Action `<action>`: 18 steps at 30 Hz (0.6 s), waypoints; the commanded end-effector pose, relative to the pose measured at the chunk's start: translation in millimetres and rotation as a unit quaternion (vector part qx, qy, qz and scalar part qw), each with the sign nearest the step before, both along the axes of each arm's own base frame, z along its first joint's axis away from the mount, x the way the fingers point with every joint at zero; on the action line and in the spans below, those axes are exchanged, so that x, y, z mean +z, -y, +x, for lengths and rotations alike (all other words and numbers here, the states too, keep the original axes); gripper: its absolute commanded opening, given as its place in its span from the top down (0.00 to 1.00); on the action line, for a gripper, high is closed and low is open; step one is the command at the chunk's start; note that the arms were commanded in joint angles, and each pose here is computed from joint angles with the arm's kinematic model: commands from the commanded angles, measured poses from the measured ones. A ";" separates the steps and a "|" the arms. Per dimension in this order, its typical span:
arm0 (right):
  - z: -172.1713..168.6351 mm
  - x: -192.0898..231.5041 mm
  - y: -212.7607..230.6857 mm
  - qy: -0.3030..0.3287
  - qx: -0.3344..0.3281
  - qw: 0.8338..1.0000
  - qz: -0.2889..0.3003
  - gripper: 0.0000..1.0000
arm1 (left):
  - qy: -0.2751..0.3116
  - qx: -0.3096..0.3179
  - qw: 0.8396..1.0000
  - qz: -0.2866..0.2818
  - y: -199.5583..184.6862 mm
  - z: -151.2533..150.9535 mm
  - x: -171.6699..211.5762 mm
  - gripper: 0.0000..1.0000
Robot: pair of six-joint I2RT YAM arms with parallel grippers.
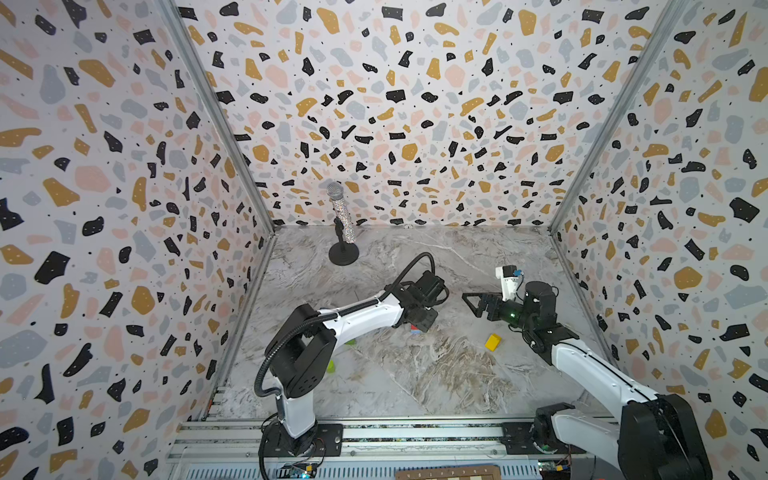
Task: Build the wood block tower
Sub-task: 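Lower the yellow cube onto the blue cube with the left gripper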
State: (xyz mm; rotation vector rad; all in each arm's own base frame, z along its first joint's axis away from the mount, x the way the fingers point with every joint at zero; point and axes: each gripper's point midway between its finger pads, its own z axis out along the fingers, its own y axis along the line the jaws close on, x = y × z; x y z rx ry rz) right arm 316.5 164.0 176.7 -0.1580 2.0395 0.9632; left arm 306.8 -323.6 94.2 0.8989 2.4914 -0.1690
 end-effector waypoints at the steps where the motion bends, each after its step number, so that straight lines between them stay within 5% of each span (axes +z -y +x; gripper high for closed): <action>1: -0.7 9.3 0.0 0.014 0.001 1.000 0.009 0.01 | 0.016 0.002 1.000 -0.005 6.7 6.4 10.9 0.73; 18: -1.7 7.8 -0.3 0.013 0.003 1.000 0.009 0.01 | 0.008 0.002 1.000 0.005 5.6 6.0 1.2 0.73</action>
